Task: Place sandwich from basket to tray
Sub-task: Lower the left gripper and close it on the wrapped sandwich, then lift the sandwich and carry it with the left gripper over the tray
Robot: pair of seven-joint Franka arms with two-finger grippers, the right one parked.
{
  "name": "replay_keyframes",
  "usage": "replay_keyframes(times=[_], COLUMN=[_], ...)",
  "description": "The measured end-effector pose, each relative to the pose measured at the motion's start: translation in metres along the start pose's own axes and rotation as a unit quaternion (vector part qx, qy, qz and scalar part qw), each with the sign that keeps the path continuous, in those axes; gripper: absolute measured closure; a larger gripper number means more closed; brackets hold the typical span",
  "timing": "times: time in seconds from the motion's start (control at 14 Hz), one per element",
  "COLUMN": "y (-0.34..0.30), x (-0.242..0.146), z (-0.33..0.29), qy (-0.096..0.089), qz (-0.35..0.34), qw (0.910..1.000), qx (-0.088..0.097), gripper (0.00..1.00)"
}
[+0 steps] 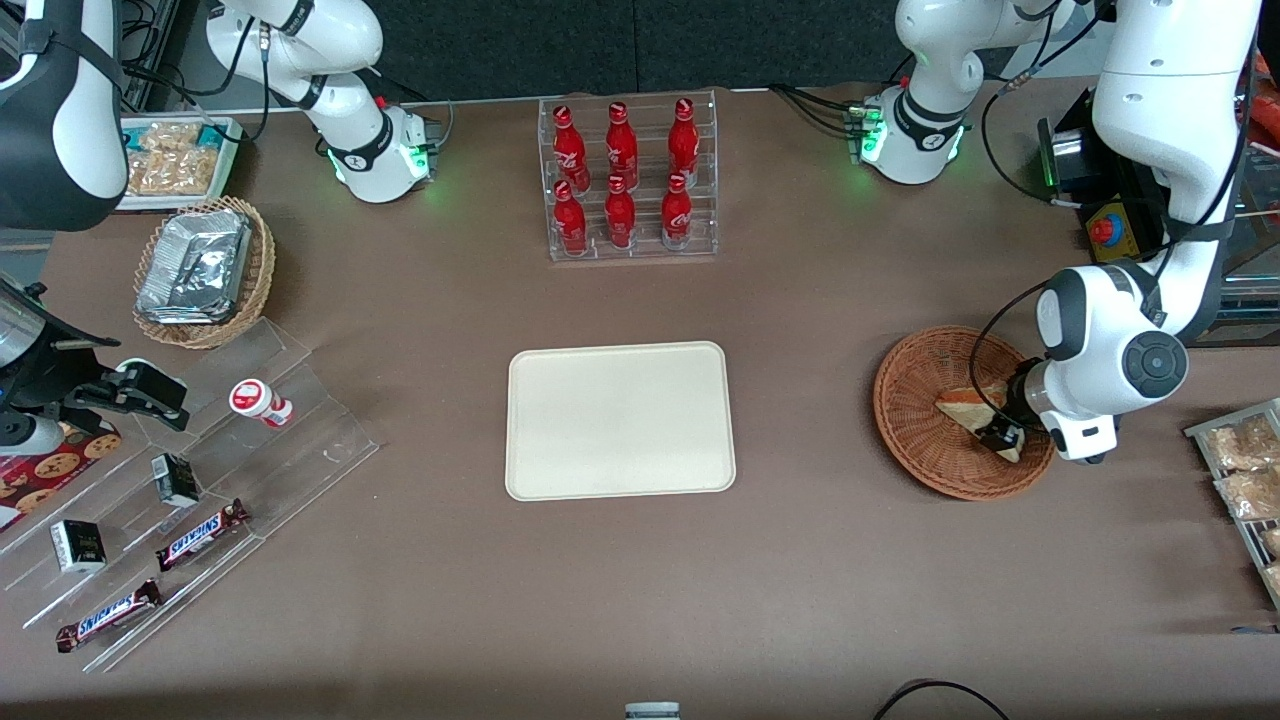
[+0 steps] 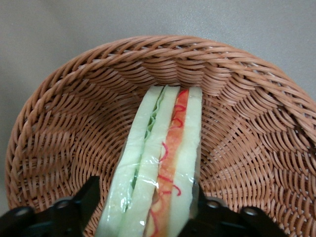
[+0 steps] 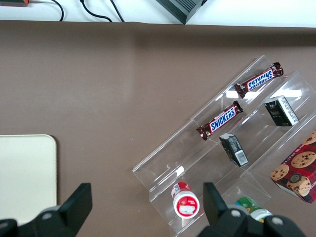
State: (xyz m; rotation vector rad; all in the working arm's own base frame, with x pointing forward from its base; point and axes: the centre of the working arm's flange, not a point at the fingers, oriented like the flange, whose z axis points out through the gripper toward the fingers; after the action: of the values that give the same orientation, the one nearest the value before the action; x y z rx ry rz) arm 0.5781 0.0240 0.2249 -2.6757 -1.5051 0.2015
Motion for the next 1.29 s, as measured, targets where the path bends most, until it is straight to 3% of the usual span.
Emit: replay_keyframes(times=[0.14, 0.29, 0.43, 0.57, 0.79, 0.93, 1.07, 1.29], y=[0.004, 0.019, 0.047, 0.081, 0.130, 0.156, 0.178, 0.209], x=[0.000, -0.009, -0.039, -0.084, -0.171, -0.240, -0.306, -0.375], z=[-0.008, -0.029, -0.072, -0.130, -0.191, -0.193, -0.172, -0.151], qy=[0.005, 0.013, 0.013, 0.015, 0.027, 0.032, 0.032, 0.035], qz=[0.000, 0.002, 0.012, 0.023, 0.041, 0.084, 0.130, 0.200], qw=[1.0000, 0.9997, 0.9997, 0.9995, 0.9975, 0.9943, 0.9897, 0.9776], qx=[-0.007, -0.022, -0.019, -0.017, -0.051, -0.058, -0.052, -0.057], gripper=[0.48, 0.63, 0.75, 0.75, 0.78, 0.81, 0.81, 0.81])
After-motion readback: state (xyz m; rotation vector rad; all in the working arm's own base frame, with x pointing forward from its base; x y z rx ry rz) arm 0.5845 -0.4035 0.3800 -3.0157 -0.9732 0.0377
